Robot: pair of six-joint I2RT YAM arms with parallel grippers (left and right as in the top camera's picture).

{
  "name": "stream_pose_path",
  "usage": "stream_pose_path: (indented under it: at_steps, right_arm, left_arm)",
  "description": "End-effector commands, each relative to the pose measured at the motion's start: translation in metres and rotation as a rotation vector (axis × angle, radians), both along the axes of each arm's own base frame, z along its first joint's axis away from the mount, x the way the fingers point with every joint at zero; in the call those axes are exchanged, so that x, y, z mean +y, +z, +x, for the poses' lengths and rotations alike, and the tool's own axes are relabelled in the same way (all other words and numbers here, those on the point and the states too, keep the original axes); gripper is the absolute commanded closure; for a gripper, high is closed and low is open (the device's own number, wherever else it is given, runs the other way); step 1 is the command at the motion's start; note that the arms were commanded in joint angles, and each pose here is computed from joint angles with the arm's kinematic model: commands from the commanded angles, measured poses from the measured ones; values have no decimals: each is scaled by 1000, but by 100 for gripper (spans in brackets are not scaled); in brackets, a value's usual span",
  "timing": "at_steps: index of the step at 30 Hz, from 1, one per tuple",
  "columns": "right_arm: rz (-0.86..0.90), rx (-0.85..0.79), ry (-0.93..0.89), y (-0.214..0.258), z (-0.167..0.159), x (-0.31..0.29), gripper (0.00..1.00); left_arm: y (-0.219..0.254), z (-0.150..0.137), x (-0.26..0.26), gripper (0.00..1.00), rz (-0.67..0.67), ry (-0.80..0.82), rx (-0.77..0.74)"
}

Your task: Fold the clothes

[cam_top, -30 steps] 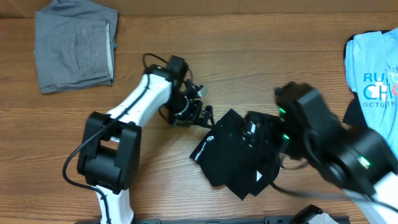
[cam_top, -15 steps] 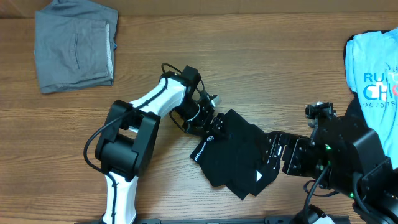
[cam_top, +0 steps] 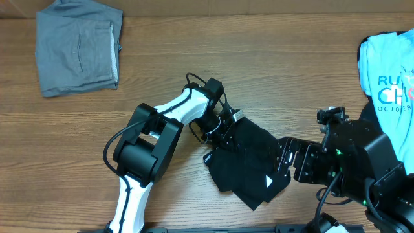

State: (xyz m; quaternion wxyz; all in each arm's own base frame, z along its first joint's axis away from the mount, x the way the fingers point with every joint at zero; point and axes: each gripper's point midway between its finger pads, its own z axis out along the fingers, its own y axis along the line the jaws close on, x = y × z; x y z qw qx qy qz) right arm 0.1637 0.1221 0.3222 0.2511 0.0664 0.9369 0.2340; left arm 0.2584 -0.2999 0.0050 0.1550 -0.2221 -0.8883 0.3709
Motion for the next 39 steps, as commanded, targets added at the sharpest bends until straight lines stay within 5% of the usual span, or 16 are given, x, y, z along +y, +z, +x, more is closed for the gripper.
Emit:
stream_pose_path:
  at_steps: [1, 4, 10, 18, 28, 39]
  right_arm:
    - [-3, -29, -10, 7, 1, -4, 0]
    - [-11, -26, -14, 6, 1, -6, 0]
    - [-33, -10, -21, 2, -2, -10, 0]
    - [-71, 8, -38, -4, 1, -13, 0]
    - [-161, 107, -47, -26, 8, -13, 0]
    - [-209, 219, -26, -49, 22, 3, 0]
  left_arm:
    - [-21, 14, 22, 96, 118, 4, -56]
    - [-18, 38, 38, 96, 178, 58, -91]
    - [16, 146, 127, 96, 384, 262, -302]
    - [47, 222, 215, 96, 496, 416, -517]
    - [79, 281, 294, 96, 580, 560, -736]
    - [153, 305, 348, 96, 585, 757, -815]
